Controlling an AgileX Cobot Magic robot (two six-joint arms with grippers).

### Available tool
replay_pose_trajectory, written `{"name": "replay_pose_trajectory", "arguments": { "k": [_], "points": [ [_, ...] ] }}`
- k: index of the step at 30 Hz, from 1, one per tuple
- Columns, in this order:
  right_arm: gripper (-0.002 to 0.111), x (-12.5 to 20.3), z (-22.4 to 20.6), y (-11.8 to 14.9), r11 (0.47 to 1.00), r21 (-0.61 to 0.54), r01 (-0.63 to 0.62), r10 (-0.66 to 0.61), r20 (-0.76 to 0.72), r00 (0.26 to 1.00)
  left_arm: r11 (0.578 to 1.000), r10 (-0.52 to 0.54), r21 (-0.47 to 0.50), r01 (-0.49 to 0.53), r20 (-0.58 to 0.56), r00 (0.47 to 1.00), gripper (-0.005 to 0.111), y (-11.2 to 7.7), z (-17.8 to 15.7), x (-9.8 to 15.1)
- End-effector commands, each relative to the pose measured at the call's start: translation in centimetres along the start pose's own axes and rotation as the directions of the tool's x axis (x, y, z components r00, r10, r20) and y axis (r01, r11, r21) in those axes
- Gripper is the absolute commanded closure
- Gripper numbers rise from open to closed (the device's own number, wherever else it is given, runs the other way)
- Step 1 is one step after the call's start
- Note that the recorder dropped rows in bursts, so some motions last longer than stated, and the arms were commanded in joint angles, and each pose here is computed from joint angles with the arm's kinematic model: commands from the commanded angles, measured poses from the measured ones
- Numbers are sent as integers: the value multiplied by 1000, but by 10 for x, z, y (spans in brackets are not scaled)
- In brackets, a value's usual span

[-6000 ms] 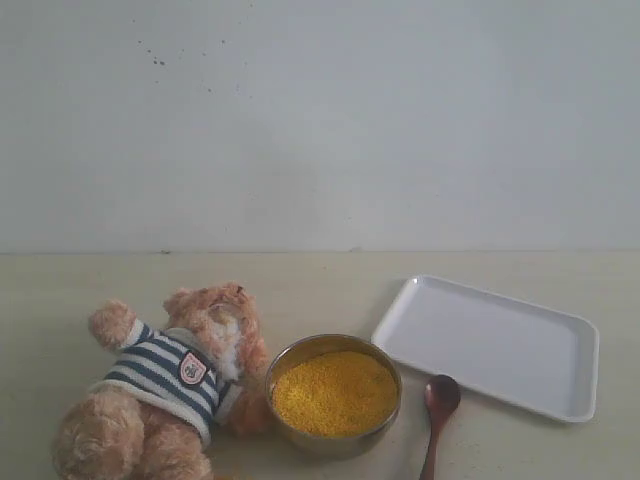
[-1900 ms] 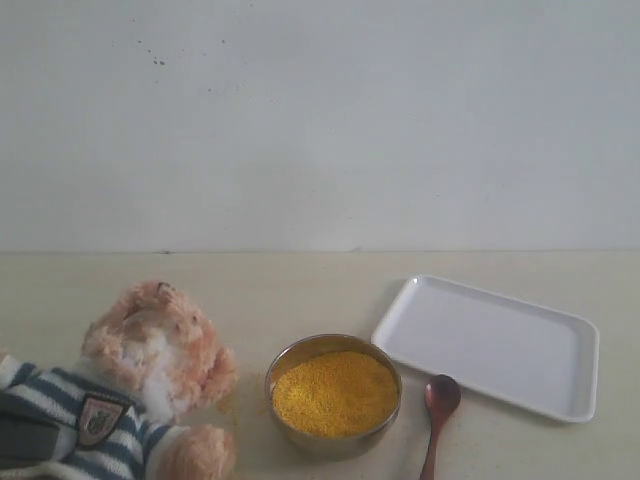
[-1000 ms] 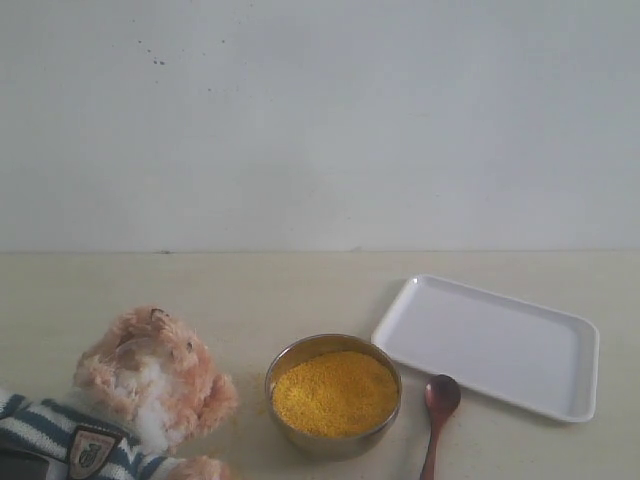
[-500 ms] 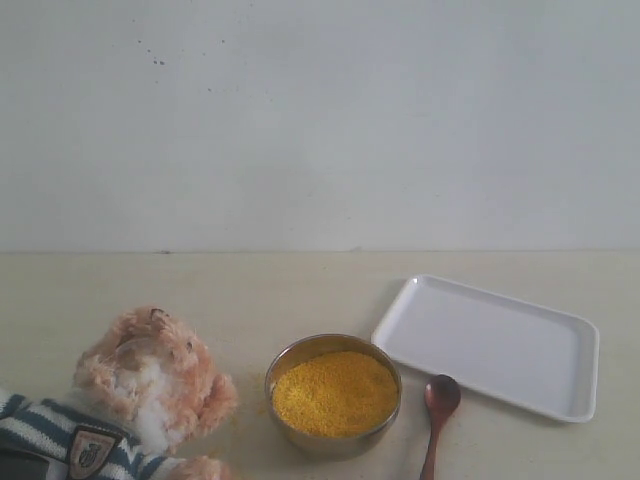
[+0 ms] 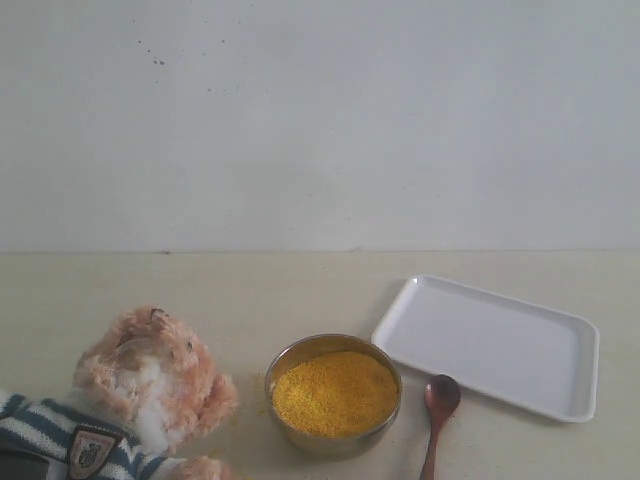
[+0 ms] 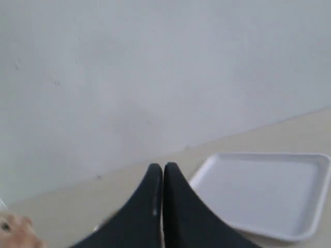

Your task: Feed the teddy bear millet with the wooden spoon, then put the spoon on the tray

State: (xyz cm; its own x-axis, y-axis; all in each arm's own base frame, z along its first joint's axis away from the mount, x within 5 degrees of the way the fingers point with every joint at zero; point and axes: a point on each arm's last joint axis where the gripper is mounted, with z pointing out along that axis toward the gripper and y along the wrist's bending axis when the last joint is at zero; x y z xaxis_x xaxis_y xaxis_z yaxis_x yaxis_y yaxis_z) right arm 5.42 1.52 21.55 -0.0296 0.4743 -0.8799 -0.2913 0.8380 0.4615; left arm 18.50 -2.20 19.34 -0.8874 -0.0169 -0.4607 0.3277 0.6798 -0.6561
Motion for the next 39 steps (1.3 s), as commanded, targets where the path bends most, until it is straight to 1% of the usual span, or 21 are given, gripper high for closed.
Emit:
{"name": "replay_pose_trajectory", "arguments": {
  "k": [1, 4, 8, 13, 17, 21, 26, 29, 30, 32, 33, 35, 37, 39],
  "points": [
    [108, -11, -1, 4, 989, -60, -134, 141, 117, 983, 1000, 7, 24, -7, 8, 1000, 103, -4, -2, 0],
    [108, -12, -1, 4, 988, -61, -138, 145, 119, 982, 1000, 7, 21, -7, 9, 1000, 103, -3, -2, 0],
    [108, -10, -1, 4, 979, -60, -195, 200, 102, 974, 1000, 7, 21, -7, 9, 1000, 103, -3, -2, 0],
    [108, -10, -1, 4, 953, -71, -295, 301, 95, 949, 1000, 7, 20, -7, 10, 1000, 103, -3, -2, 0],
    [108, -10, -1, 4, 942, -74, -326, 332, 93, 939, 1000, 7, 20, -7, 10, 1000, 103, -3, -2, 0],
    [108, -10, -1, 4, 902, -82, -423, 429, 83, 899, 1000, 7, 20, -7, 10, 1000, 103, -3, -2, 0],
    [108, -10, -1, 4, 866, -88, -492, 498, 77, 864, 1000, 7, 20, -7, 10, 1000, 103, -3, -2, 0],
    [108, -11, -1, 4, 813, -102, -573, 581, 73, 811, 1000, 7, 20, -7, 10, 1000, 103, -3, -2, 0],
    [108, -11, -1, 4, 818, -102, -566, 574, 72, 816, 1000, 7, 20, -7, 10, 1000, 103, -3, -2, 0],
    [108, -8, -1, 4, 852, -80, -517, 522, 54, 851, 1000, 7, 20, -7, 10, 1000, 103, -3, -2, 0],
    [108, -11, -1, 6, 881, -75, -467, 471, 48, 881, 1000, 7, 20, -7, 10, 1000, 103, -3, -2, 0],
    [108, -19, -2, 11, 911, -66, -406, 409, 28, 912, 1000, 7, 20, -7, 10, 1000, 103, -3, -2, 0],
    [108, -34, -5, 20, 945, -70, -319, 320, 1, 947, 1000, 7, 20, -7, 10, 1000, 103, -3, -2, 0],
    [108, -48, -7, 28, 979, -62, -194, 190, -67, 980, 1000, 7, 20, -7, 10, 1000, 103, -3, -2, 0]
  ]
}}
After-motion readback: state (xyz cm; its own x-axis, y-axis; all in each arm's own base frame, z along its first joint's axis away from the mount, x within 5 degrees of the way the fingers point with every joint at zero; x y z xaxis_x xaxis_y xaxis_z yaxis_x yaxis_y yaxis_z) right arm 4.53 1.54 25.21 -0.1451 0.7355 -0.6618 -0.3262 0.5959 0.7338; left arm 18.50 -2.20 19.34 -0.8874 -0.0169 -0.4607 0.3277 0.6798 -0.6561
